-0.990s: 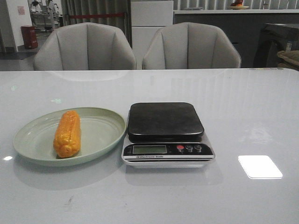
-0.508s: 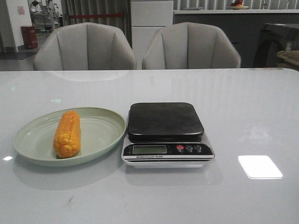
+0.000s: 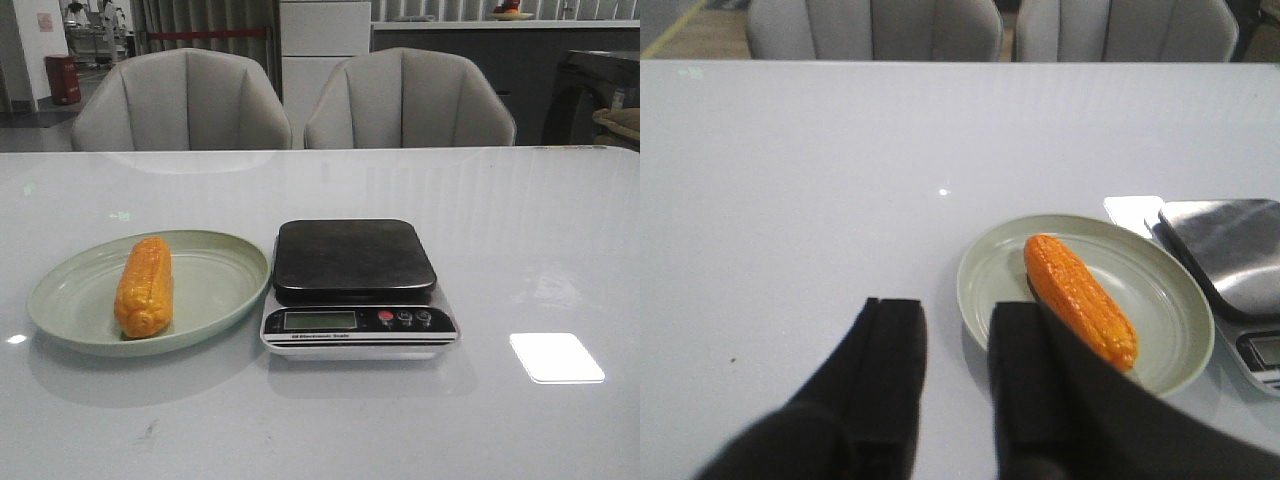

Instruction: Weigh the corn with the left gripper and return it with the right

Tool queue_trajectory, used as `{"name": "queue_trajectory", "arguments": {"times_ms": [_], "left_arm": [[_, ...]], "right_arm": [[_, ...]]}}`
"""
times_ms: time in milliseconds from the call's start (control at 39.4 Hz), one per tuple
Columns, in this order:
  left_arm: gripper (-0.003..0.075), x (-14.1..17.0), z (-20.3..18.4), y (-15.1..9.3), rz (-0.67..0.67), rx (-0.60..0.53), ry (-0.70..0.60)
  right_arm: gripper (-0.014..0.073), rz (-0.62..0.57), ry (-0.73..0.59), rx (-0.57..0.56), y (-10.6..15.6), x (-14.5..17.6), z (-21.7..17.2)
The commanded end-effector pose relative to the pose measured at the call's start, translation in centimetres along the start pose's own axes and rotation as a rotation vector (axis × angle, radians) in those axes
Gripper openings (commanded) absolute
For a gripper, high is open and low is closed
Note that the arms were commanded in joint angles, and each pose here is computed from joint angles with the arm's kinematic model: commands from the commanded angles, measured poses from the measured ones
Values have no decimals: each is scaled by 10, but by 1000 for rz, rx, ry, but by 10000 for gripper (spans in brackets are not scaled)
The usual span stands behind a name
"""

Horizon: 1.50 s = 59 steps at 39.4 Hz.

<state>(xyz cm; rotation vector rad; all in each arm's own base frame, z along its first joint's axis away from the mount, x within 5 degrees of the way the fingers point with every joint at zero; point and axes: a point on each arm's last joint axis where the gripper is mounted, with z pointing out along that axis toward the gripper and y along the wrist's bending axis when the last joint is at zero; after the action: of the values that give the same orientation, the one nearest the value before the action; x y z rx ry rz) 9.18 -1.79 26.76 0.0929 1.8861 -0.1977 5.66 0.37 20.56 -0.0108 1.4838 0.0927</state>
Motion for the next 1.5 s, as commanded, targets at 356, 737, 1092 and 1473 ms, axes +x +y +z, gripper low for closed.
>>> {"name": "queue_trajectory", "arguments": {"times_ms": [356,737,1092,1473], "left_arm": [[587,-45,66,-25,-13,108,175],[586,-37,171,-59,-87,142,457],[586,-16,242,-72,-111,123,673],[270,-9,274,-85,-158,141,804]], "right_arm": [[159,-8,-83,-1,0,-5,-2],[159,-8,-84,-1,0,-5,-2],[159,-8,-84,-1,0,-5,-2],[159,-8,-84,-1,0,-5,-2]]}}
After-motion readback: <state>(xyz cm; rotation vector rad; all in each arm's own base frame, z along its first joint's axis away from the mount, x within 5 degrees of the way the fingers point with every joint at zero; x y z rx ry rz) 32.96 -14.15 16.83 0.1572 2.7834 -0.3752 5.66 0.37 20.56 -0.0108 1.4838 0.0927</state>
